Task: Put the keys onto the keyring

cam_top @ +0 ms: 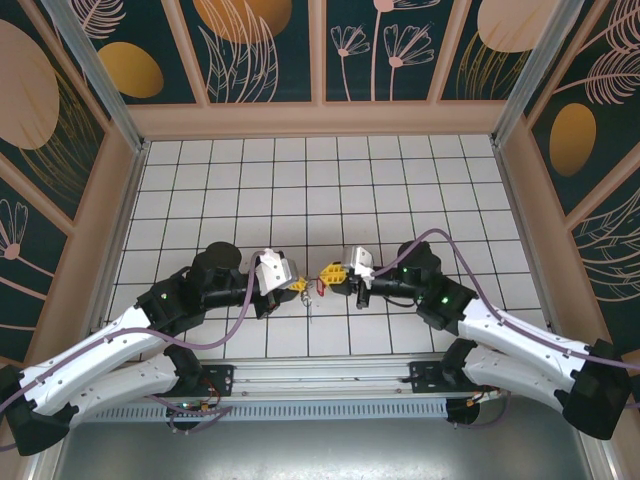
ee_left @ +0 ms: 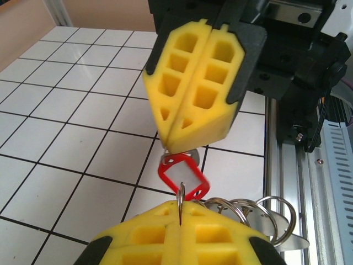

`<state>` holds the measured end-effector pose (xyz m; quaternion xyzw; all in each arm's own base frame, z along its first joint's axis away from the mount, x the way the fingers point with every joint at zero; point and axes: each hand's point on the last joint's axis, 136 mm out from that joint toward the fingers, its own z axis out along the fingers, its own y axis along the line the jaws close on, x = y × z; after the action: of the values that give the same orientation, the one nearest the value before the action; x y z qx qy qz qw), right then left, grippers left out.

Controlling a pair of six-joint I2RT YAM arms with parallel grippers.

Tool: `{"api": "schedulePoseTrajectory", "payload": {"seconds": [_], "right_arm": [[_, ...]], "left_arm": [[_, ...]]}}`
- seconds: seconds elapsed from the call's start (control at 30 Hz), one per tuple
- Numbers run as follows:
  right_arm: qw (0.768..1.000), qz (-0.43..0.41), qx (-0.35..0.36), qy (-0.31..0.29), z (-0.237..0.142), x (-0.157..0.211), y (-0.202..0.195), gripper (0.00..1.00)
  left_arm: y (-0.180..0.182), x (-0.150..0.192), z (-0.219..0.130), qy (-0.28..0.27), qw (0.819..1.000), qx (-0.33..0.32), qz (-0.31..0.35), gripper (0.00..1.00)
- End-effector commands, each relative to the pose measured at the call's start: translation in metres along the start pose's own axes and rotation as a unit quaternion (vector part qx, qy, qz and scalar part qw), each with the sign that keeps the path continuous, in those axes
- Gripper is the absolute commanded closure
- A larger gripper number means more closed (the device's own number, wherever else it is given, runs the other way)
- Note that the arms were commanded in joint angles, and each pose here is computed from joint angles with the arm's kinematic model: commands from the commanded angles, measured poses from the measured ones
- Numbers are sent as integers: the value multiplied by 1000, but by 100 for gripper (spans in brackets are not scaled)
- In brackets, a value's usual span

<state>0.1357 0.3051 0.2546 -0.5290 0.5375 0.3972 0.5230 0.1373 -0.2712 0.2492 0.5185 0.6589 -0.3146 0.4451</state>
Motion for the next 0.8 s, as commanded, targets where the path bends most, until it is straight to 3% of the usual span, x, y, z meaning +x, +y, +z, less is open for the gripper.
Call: {"api": "schedulePoseTrajectory", "payload": {"seconds": [0.0, 0.53, 0.77], "right_arm": [[1000, -15, -18, -21, -1, -9, 9, 100], [998, -11, -44, -41, 12, -21, 16, 100], [999, -2, -13, -31, 15, -16, 5, 100]], "left_arm": [[-1, -18, -3, -30, 1000, 3, 5, 100], [-1, -13, 1, -22, 1000, 4, 8, 100], [-1, -14, -1, -25, 1000, 5, 8, 100]]}}
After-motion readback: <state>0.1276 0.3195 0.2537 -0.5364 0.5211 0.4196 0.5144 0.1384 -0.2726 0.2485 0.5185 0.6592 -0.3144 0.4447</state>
